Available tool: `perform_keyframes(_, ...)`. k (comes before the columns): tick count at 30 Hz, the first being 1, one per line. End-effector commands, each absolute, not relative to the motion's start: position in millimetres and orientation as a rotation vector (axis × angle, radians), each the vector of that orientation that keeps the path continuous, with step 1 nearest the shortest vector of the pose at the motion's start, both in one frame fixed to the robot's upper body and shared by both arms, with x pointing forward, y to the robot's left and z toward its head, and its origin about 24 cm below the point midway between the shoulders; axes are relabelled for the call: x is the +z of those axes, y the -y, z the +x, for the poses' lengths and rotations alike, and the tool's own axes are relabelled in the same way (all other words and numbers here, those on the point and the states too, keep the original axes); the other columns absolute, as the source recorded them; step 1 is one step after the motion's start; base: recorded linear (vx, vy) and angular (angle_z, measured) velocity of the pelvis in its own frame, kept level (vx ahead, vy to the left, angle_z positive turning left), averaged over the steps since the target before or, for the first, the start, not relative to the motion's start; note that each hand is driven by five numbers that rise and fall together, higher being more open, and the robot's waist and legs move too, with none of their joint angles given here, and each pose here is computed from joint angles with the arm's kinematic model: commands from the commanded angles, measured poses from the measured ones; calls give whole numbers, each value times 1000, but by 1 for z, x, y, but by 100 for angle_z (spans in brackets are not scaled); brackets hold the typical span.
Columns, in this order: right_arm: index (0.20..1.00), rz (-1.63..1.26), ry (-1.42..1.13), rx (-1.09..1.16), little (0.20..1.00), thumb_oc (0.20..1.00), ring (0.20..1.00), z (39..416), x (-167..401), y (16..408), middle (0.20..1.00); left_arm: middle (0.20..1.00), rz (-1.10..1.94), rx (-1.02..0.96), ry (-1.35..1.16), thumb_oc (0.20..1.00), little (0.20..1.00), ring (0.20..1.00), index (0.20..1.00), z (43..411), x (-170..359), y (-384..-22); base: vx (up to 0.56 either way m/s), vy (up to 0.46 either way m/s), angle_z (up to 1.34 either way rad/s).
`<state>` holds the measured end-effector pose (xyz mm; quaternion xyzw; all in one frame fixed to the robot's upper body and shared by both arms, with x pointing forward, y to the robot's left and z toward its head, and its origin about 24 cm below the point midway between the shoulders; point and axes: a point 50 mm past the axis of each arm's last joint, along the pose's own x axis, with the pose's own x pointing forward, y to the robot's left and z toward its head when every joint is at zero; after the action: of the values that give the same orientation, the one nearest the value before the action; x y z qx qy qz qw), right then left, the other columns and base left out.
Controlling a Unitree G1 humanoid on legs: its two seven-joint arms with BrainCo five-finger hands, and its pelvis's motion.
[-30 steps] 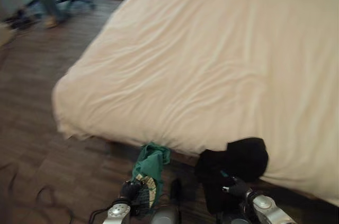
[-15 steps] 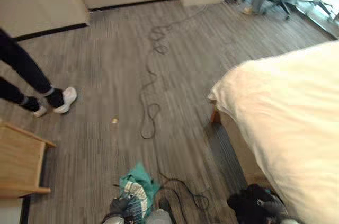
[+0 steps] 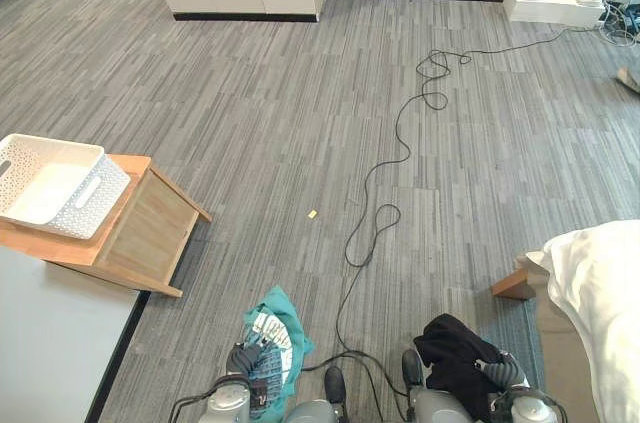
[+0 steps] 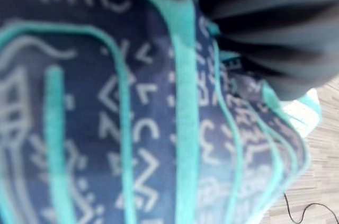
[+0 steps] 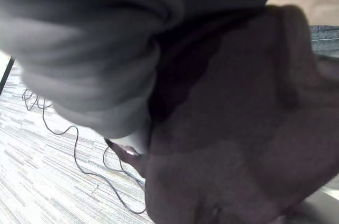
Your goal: Tidy up the quilt and then pick up the clothes from the bed and put them into the laundry hamper.
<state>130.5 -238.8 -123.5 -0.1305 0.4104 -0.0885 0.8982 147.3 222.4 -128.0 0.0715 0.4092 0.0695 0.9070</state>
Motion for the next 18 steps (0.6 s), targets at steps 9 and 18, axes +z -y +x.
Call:
perform_keyframes(9, 200, -437, -985, -153, 200, 200, 200, 146, -135, 251, 200, 200, 471, 2, -924, 200, 200, 200, 200, 174, -137, -199, 143, -112, 8)
perform_keyframes(18, 200, -482, -911, -151, 200, 200, 200, 157, -124, 259, 200, 200, 444, 11, -947, 200, 200, 200, 200, 159, -142, -197, 302, -24, -14)
